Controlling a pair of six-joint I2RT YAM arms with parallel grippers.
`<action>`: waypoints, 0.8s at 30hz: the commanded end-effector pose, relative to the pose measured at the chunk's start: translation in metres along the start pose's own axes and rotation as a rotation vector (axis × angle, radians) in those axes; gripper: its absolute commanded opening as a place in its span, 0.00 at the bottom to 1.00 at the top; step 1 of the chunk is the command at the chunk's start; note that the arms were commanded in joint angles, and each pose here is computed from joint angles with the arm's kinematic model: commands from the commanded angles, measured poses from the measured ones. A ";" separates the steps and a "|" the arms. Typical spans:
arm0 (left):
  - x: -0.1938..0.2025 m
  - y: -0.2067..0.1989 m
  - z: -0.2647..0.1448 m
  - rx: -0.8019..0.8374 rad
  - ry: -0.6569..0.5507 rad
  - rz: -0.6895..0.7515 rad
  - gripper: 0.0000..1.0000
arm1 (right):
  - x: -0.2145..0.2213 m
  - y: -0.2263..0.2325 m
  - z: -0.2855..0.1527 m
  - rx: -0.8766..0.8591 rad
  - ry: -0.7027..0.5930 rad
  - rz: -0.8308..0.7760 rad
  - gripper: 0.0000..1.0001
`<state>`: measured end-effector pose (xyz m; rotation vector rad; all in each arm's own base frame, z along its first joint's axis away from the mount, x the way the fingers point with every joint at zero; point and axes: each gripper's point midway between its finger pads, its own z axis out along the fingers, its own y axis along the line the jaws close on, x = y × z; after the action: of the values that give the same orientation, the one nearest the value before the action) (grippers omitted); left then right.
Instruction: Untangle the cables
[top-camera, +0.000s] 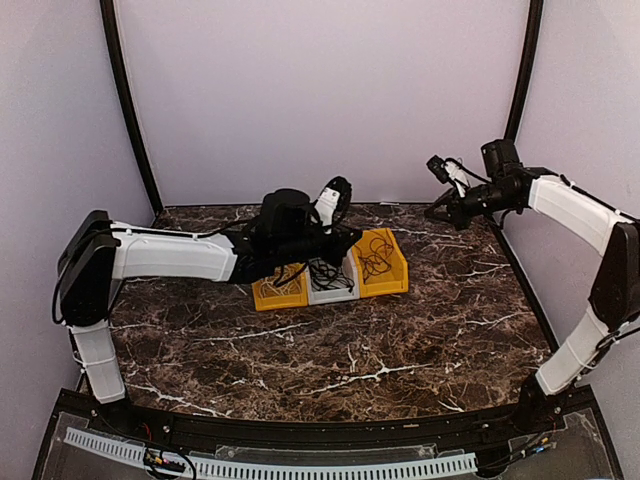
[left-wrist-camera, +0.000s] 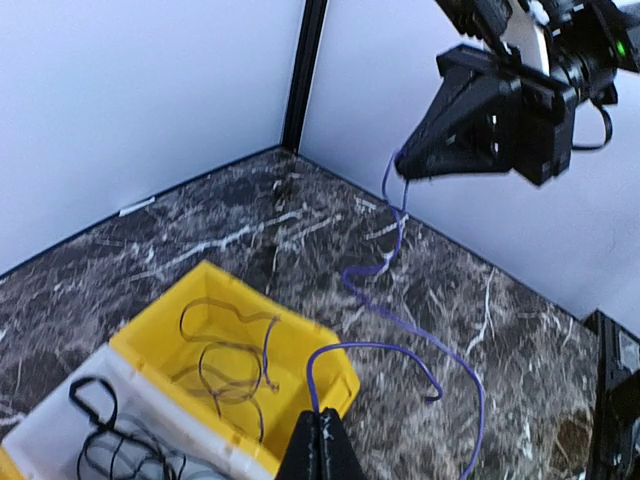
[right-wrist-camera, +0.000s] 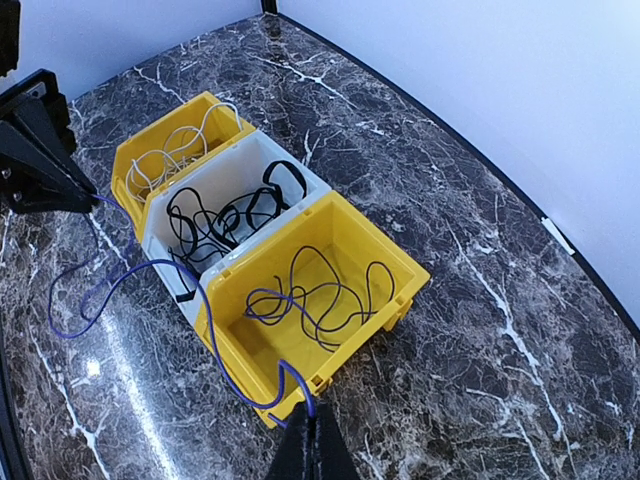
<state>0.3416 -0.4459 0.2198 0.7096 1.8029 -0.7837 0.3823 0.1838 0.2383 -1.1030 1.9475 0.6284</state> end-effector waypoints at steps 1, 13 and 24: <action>-0.015 0.014 0.050 -0.048 -0.030 -0.064 0.00 | -0.017 -0.012 0.020 0.029 -0.011 0.028 0.00; 0.018 0.056 0.120 -0.242 0.018 -0.187 0.00 | 0.012 -0.011 0.120 -0.033 0.169 0.096 0.00; 0.032 0.072 0.129 -0.297 0.070 -0.208 0.29 | 0.042 -0.015 0.149 -0.037 0.260 0.167 0.02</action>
<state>0.4512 -0.5010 0.1162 0.3955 2.0439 -0.6099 0.4309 0.2632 0.1087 -1.1244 2.2859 0.6649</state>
